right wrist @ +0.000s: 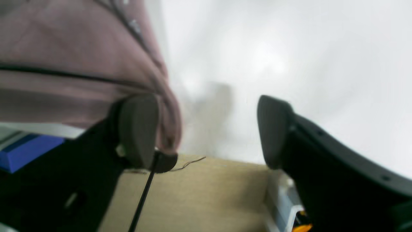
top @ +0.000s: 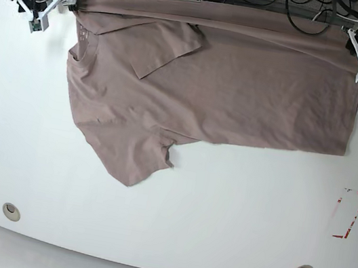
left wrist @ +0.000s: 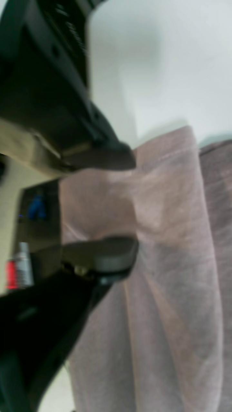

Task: Fold the T-shirt properly
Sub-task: 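Pull the shirt edge taut with both grippers, spreading them apart, then release the shirt and move the right gripper to the sleeve hem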

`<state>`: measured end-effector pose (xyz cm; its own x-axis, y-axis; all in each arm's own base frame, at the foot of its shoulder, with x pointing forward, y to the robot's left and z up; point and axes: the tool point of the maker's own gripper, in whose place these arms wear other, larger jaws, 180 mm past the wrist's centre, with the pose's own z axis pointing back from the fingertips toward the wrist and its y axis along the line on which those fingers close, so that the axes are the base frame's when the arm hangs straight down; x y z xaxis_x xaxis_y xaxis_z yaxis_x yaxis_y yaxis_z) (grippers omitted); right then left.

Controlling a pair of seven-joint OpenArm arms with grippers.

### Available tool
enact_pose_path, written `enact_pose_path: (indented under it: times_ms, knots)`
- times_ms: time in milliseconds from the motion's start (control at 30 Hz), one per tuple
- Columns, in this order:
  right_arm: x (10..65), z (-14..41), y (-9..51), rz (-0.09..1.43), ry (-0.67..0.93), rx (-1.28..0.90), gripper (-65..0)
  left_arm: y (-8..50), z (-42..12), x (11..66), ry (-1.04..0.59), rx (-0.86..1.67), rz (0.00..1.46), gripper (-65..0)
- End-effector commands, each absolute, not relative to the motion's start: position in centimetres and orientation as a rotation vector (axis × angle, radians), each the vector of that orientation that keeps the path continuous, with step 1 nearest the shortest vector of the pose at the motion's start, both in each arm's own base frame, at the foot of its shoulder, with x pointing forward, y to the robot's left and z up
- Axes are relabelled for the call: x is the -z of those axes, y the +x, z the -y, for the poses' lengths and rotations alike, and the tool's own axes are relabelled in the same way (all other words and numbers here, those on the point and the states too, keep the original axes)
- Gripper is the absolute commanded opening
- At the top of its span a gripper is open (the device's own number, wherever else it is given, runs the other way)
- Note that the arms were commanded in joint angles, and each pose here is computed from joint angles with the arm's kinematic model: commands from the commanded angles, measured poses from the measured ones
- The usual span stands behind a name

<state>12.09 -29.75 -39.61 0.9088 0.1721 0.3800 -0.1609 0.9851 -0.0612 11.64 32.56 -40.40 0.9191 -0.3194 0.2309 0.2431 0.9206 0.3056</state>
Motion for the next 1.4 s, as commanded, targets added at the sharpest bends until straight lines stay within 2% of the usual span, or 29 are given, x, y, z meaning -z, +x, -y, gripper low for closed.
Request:
enact_pose_path:
  times_ms: [0, 133, 467, 733, 1100, 1367]
  knots:
    - [36.7, 29.8, 13.2, 0.479, -0.092, -0.182, -14.7, 12.8, -33.4, 38.2, 0.347, 0.322, 0.316, -28.9]
    - [36.0, 29.5, 13.9, 0.516, -0.100, -0.176, -14.9, 14.7, -33.2, 36.4, 0.379, 0.334, 0.379, -28.8]
    - [34.0, 29.1, 20.3, 0.676, -0.090, -0.163, -14.9, 19.0, -33.1, 33.9, 0.412, 0.320, 0.507, -28.9]
    - [33.7, 27.8, 26.8, 0.767, -0.002, -0.158, -14.9, 22.0, -34.9, 31.1, 0.471, 0.274, 0.598, -29.0]
    - [35.4, 29.0, 33.5, 0.751, 0.002, -0.132, -14.9, 24.2, -37.7, 27.6, 0.550, 0.228, 0.675, -29.0]
    - [38.1, 28.1, 36.3, 0.711, 0.095, -0.132, -14.9, 23.9, -39.4, 26.9, 0.580, 0.202, 0.670, -29.0]
